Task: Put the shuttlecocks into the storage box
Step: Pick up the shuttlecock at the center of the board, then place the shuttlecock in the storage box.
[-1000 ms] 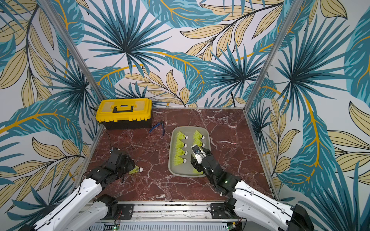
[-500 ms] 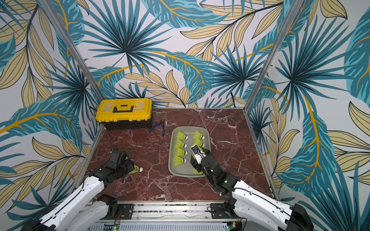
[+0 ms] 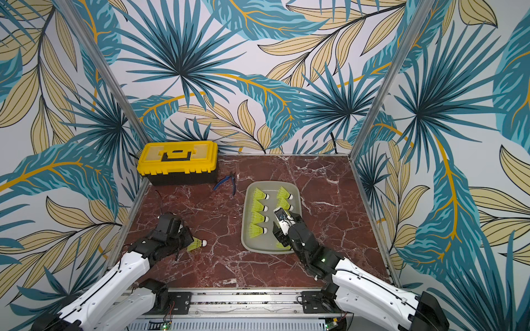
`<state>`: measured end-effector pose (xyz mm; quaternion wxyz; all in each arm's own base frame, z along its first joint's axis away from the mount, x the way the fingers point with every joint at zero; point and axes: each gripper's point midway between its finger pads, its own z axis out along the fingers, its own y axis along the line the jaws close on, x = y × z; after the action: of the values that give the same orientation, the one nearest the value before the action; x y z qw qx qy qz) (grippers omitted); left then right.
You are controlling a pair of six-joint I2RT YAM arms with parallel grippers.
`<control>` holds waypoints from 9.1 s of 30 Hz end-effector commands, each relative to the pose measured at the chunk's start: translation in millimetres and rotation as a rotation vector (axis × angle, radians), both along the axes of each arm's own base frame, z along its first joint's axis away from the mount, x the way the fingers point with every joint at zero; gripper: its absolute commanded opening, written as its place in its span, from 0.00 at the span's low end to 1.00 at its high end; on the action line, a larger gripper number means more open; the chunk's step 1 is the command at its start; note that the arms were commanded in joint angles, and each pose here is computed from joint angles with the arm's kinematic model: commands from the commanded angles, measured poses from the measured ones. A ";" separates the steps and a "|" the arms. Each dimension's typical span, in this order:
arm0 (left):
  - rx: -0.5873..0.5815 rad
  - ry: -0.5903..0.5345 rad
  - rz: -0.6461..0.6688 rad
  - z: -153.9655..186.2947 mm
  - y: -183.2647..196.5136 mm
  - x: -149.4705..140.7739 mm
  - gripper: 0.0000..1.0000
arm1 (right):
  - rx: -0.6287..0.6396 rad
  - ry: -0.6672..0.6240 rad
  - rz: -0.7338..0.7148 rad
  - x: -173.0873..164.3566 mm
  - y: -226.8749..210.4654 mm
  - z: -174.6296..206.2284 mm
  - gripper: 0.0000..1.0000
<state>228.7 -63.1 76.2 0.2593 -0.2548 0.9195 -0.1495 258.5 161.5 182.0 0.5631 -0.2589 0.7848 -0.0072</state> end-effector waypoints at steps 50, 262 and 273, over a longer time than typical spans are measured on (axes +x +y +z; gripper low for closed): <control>-0.536 -0.316 -0.384 179.1 -153.5 64.5 0.00 | 0.068 0.186 0.598 21.6 174.2 -15.2 0.62; -0.373 0.099 -0.483 -4.1 -253.6 -18.8 0.03 | 0.057 -0.024 -0.029 -12.2 -17.1 8.2 0.71; -0.371 0.073 -0.474 3.3 -250.1 -17.0 0.23 | 0.049 -0.026 -0.034 -12.0 -18.4 7.9 0.71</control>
<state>213.3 -319.3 77.3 0.1224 -0.0838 0.9181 -0.3675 247.6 147.9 198.1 0.5846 -0.2358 0.7763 0.0074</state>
